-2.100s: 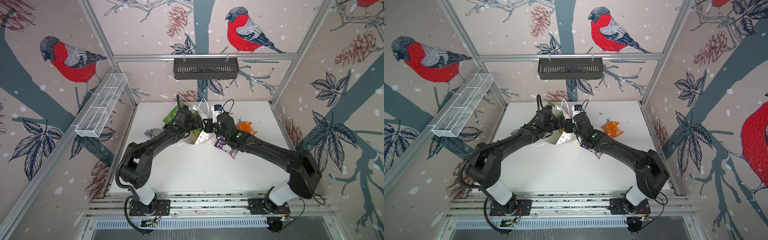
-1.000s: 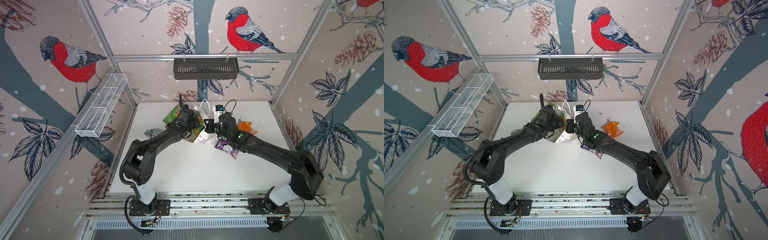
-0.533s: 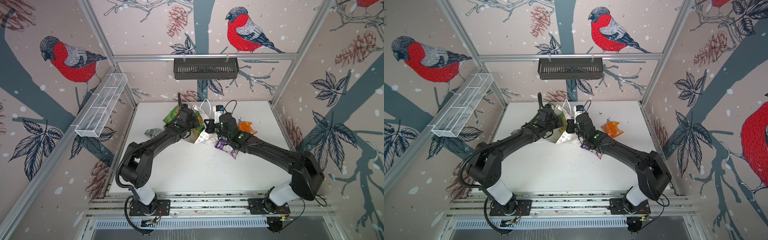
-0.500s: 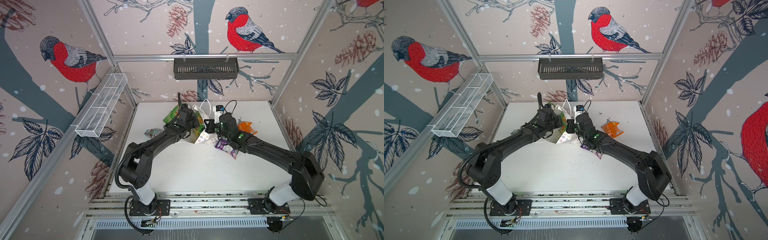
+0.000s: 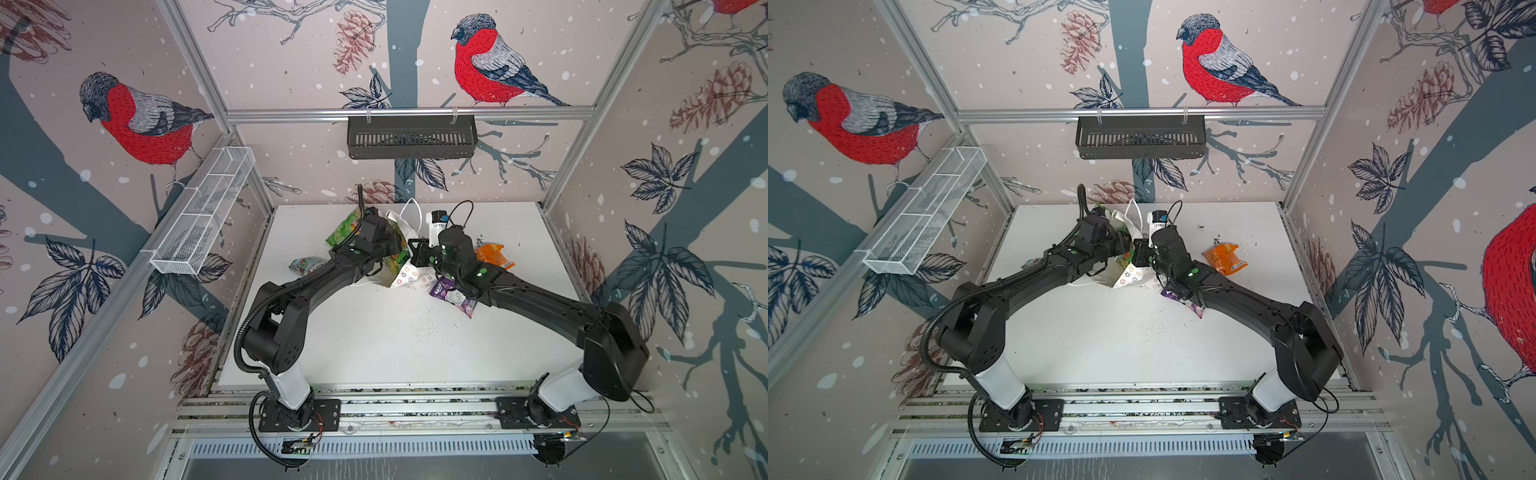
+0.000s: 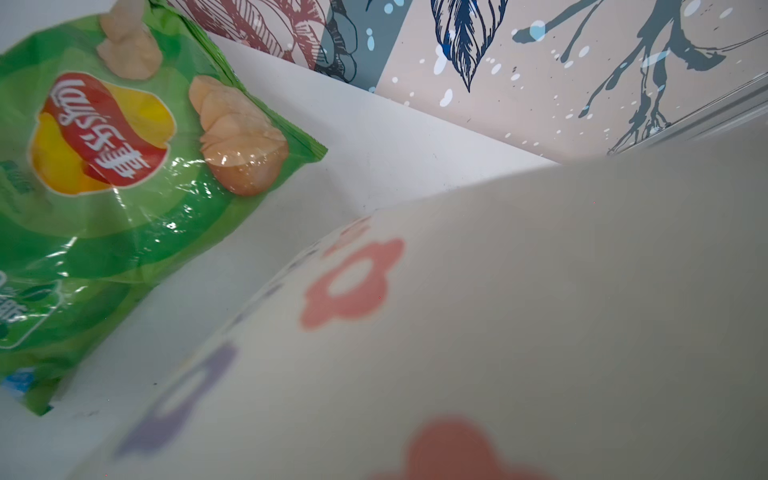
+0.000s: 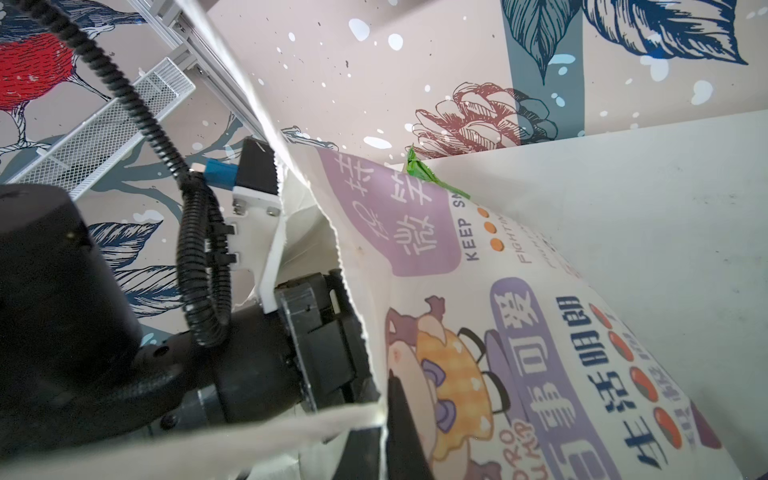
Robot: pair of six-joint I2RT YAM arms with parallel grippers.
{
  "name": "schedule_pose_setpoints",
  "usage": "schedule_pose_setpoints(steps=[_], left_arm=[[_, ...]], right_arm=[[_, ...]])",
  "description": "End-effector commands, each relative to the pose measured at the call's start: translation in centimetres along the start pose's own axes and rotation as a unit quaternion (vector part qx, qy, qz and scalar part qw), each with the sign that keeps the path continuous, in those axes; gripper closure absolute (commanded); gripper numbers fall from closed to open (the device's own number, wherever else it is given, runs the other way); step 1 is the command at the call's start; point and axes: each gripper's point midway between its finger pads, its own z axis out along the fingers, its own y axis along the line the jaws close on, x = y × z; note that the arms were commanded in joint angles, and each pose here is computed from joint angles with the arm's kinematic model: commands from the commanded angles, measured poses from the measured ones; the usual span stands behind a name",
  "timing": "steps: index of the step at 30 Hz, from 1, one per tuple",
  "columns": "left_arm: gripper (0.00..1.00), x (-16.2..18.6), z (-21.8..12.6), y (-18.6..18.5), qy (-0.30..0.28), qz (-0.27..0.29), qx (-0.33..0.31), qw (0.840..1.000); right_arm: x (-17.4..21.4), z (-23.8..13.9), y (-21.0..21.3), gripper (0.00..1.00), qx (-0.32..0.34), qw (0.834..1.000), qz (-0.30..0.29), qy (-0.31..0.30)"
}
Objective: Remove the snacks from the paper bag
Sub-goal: 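Lower the left gripper into the bag toward the remaining green packet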
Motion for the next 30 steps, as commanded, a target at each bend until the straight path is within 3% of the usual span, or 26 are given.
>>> schedule_pose_setpoints(steps=[1, 5, 13, 17, 24, 30], left_arm=[[0.29, -0.1, 0.9, -0.9, 0.001, -0.015, 0.021, 1.000], [0.18, 0.4, 2.4, -1.4, 0.015, -0.016, 0.030, 0.999], [0.22, 1.3, 4.5, -0.6, 0.021, 0.009, -0.007, 1.000], [0.41, 2.4, 5.8, -0.6, 0.030, 0.015, -0.016, 0.999], [1.00, 2.1, 6.5, -0.2, 0.028, 0.024, -0.036, 0.999], [1.00, 1.2, 5.0, -0.8, 0.020, 0.032, -0.033, 0.999]], right_arm=[[-0.4, -0.1, 0.3, 1.00, -0.005, 1.000, 0.001, -0.006], [-0.2, 0.0, 0.1, 1.00, -0.001, 1.000, -0.003, -0.002], [-0.6, 0.3, -0.1, 1.00, -0.001, 1.000, -0.006, -0.007], [-0.6, 0.5, -0.5, 1.00, 0.002, 1.000, -0.006, -0.005], [-0.7, 0.2, -0.9, 1.00, 0.007, 1.000, -0.006, -0.005], [-0.9, 0.0, -1.3, 1.00, 0.012, 1.000, -0.003, -0.010]])
